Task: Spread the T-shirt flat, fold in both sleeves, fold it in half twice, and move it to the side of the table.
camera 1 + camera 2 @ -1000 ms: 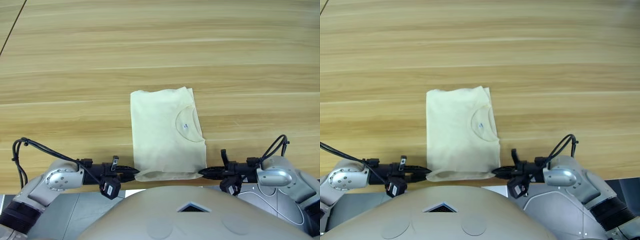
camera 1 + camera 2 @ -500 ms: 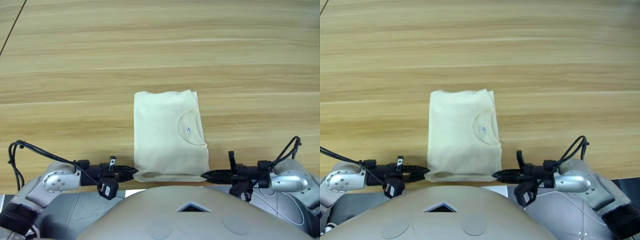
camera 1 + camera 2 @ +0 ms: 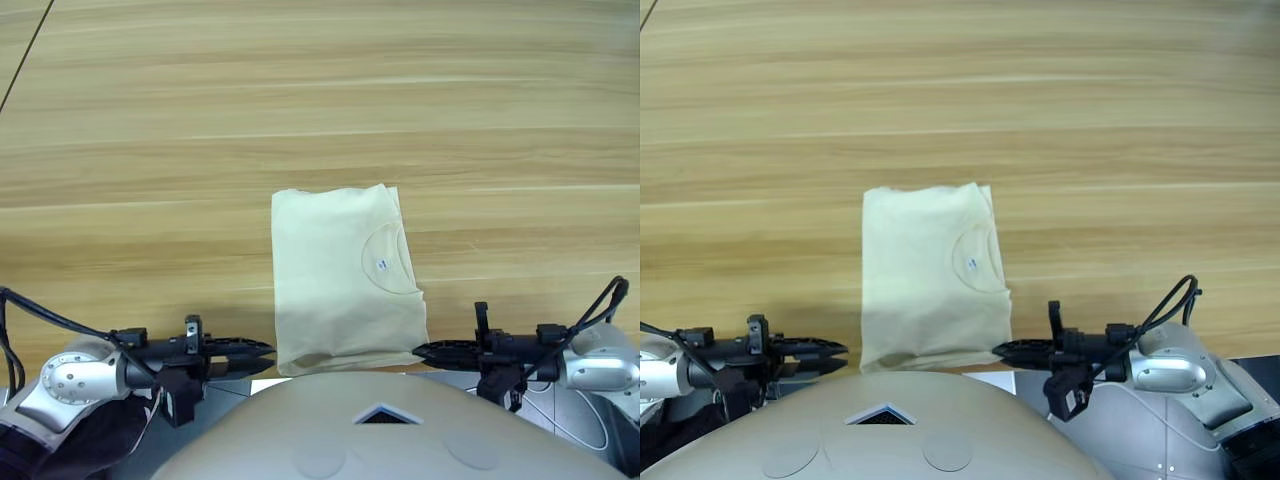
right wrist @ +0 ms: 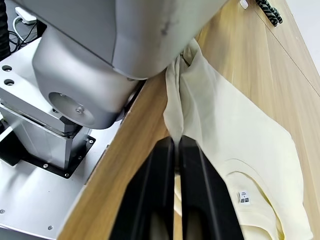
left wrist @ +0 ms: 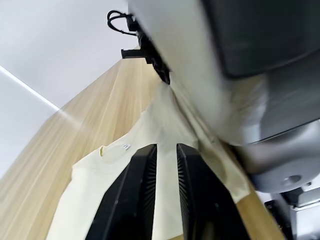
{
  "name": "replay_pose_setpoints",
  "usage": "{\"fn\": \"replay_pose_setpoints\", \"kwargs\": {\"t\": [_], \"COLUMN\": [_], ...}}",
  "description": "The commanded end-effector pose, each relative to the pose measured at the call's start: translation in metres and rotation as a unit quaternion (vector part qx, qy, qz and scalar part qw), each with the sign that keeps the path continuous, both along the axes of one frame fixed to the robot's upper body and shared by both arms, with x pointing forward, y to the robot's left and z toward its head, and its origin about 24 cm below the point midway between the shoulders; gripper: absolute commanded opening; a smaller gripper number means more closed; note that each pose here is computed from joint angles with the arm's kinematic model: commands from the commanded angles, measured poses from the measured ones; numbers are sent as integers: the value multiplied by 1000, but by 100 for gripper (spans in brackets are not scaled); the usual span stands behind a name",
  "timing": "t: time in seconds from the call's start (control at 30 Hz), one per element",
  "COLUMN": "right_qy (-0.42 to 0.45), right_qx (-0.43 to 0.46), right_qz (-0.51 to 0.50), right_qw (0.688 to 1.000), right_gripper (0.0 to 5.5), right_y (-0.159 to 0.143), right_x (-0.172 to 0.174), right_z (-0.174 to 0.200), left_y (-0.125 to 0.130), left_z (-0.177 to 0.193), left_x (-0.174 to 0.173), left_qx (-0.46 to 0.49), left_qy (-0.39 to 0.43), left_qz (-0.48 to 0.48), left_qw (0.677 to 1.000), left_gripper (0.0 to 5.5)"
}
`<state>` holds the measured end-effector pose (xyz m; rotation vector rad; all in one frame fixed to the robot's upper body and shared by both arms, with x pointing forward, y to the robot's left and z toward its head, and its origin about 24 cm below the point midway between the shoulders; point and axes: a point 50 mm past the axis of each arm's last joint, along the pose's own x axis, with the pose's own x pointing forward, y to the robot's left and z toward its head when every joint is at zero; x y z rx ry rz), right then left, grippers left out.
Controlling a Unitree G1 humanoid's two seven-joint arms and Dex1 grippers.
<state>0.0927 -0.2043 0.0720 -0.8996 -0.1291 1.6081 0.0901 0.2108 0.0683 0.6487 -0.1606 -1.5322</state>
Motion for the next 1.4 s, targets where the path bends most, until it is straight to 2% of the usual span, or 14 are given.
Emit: {"fn": "replay_pose_setpoints", "kwargs": {"t": [0.03,0.1,0.27,0.37,0.57,0.87,1.4], "right_qy": [-3,-2,0,0,1,3,2], "right_qx": [2,3,6,10,16,18,16], "right_qz": [3,4,5,5,8,7,-1], "right_qw": [1000,1000,1000,1000,1000,1000,1000], "right_gripper": [3,3,0,0,0,0,0], "right_y": [1,2,2,2,3,4,5], "right_x": [1,1,0,-1,-2,-2,-1], "right_z": [-1,-1,-1,1,1,0,1], "left_y": [3,4,2,-2,-8,-11,-17], "left_z": [-20,-23,-22,-18,-20,-43,-44], "left_x": [0,-1,-13,-14,-17,-11,-16], "left_qx": [65,80,89,81,83,143,127], "left_qy": [27,35,67,57,44,19,22], "left_qz": [3,2,-25,-23,-32,-23,-39], "left_qw": [997,996,993,995,995,989,991], "left_gripper": [74,74,156,201,201,201,201]}}
